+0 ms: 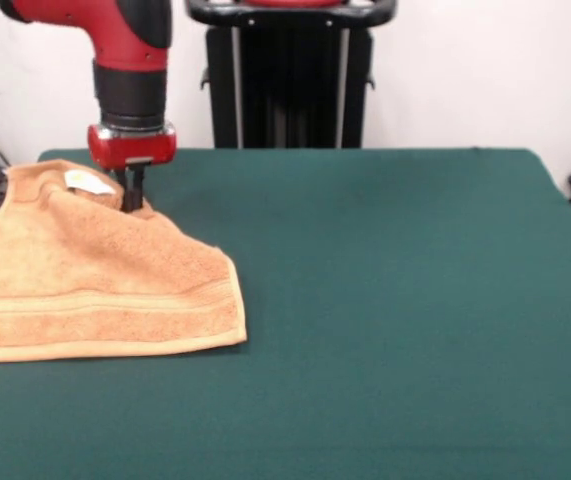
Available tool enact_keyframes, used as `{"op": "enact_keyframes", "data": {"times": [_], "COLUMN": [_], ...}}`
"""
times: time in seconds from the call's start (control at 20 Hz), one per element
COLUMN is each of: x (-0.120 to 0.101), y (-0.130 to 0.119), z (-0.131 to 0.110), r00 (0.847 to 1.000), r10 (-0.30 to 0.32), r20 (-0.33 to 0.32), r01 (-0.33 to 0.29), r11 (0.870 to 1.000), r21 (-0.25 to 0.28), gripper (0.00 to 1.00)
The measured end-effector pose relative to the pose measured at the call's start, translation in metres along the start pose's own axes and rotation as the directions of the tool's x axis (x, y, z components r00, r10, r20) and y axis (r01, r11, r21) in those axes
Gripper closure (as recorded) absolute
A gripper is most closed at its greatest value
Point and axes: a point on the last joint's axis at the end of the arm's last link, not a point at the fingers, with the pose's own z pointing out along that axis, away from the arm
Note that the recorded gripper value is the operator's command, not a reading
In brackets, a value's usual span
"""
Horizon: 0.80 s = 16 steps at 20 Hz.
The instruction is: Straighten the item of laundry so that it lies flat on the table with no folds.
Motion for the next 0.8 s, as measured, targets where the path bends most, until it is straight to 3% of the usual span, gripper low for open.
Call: {"op": "enact_keyframes", "data": {"times": [0.15, 0.25, 0.35, 0.5, 0.55, 0.8], "x": [-0.001, -0.004, -0.006, -0.010, -0.013, -0.017], "y": [-0.006, -0.015, -0.020, -0.029, -0.035, -0.046], "z": [0.000, 0.001, 0.001, 0.003, 0.004, 0.007], "r00": [0.999, 0.993, 0.989, 0.979, 0.971, 0.957], "r10": [0.043, 0.108, 0.137, 0.179, 0.202, 0.225], "r20": [-0.005, -0.036, -0.057, -0.101, -0.132, -0.184], "r01": [-0.043, -0.112, -0.144, -0.196, -0.228, -0.273], "r11": [0.998, 0.988, 0.980, 0.961, 0.945, 0.914], "r21": [-0.042, -0.109, -0.140, -0.196, -0.236, -0.301], "gripper": [1.00, 1.00, 1.00, 1.00, 1.00, 1.00]}}
